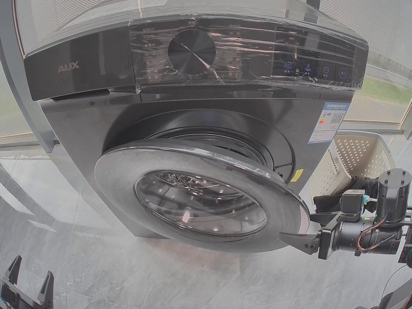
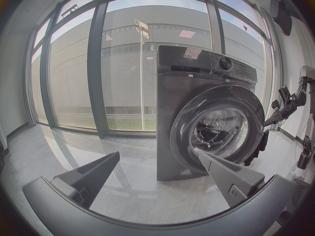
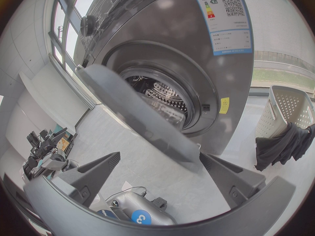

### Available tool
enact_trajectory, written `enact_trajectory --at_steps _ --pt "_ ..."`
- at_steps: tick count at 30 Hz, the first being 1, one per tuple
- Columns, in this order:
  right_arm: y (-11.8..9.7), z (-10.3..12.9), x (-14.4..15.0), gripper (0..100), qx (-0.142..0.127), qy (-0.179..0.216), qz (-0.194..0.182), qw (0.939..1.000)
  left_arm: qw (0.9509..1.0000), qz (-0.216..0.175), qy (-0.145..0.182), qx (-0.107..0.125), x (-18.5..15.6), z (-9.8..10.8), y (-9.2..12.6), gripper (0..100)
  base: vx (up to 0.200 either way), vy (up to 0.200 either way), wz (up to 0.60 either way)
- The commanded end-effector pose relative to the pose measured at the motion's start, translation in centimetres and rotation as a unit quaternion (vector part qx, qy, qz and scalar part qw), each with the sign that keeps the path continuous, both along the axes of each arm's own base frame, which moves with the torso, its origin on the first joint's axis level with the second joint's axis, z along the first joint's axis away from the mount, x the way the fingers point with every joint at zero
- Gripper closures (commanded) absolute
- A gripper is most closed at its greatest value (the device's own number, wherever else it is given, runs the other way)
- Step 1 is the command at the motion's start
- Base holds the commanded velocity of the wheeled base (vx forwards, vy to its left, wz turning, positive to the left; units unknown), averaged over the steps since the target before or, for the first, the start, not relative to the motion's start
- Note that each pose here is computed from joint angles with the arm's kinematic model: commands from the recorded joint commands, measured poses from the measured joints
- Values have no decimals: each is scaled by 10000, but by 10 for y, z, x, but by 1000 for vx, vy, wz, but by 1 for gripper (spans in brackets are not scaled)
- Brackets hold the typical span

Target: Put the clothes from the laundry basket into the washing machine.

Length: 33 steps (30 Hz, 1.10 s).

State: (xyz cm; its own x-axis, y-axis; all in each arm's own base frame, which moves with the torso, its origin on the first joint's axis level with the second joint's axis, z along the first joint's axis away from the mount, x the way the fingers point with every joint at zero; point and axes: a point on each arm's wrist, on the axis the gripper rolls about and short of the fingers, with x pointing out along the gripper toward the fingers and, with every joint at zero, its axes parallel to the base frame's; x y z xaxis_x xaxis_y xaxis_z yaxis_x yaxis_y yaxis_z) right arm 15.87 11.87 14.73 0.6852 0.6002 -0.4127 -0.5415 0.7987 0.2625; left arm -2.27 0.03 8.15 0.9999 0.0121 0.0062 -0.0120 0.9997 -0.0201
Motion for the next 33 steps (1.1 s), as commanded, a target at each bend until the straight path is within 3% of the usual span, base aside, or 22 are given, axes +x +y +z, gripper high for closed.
enact_trajectory --at_steps 1,8,14,25,29,33 --pt "5 -7 4 0 -94 139 51 9998 10000 1 8 -7 0 -5 0 0 0 0 0" --pt "-1 -9 -11 0 -40 102 209 9997 10000 8 8 0 0 -5 0 0 0 0 0" --pt "0 -5 -6 0 33 -38 168 9998 10000 8 0 -7 0 -5 0 0 0 0 0" --pt "11 -15 3 0 -94 185 248 9995 10000 1 0 -7 0 -5 0 0 0 0 0" --pt "11 -19 -9 0 -69 244 588 9979 10000 1 0 -7 0 -5 0 0 0 0 0" --pt "5 -20 -19 0 88 41 696 9975 10000 1 0 0 0 -5 0 0 0 0 0"
